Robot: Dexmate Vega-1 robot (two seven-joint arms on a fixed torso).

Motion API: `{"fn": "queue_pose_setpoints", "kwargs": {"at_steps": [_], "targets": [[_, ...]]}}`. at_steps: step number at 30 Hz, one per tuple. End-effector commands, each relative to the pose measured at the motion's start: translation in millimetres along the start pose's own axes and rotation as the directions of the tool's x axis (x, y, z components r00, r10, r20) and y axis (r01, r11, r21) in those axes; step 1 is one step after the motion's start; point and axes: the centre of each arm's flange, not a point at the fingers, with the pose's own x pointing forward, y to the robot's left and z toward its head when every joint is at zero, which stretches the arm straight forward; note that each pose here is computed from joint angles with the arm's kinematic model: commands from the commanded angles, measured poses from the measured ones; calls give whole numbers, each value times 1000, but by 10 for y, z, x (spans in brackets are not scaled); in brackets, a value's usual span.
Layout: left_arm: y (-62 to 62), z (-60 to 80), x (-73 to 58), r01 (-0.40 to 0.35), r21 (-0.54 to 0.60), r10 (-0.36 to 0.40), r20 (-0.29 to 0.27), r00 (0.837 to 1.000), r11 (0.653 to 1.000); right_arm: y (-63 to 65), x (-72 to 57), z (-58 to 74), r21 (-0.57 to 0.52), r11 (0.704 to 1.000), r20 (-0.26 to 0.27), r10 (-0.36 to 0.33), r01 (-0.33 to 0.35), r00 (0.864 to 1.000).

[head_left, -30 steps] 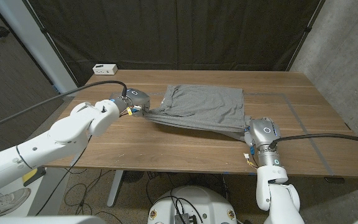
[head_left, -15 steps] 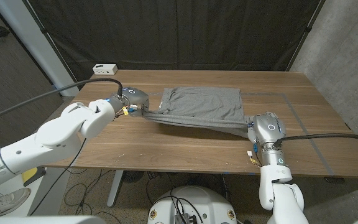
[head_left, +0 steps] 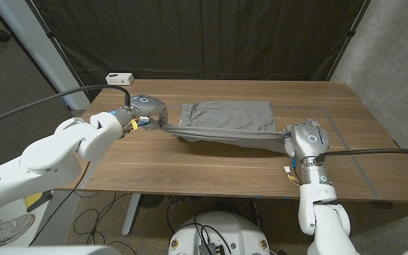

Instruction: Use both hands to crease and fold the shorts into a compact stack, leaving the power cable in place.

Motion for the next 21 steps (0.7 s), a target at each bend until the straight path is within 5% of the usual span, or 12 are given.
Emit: {"fn": "queue_pose_setpoints", "kwargs": {"at_steps": [1, 21], "targets": [[199, -21, -233, -98, -29, 99, 8, 995, 995, -135, 82, -12, -16, 998, 25, -56, 57, 998], [286, -197, -289, -159, -26, 157, -56, 986, 987, -255, 397, 81, -42, 992, 119, -110, 116, 987]]}}
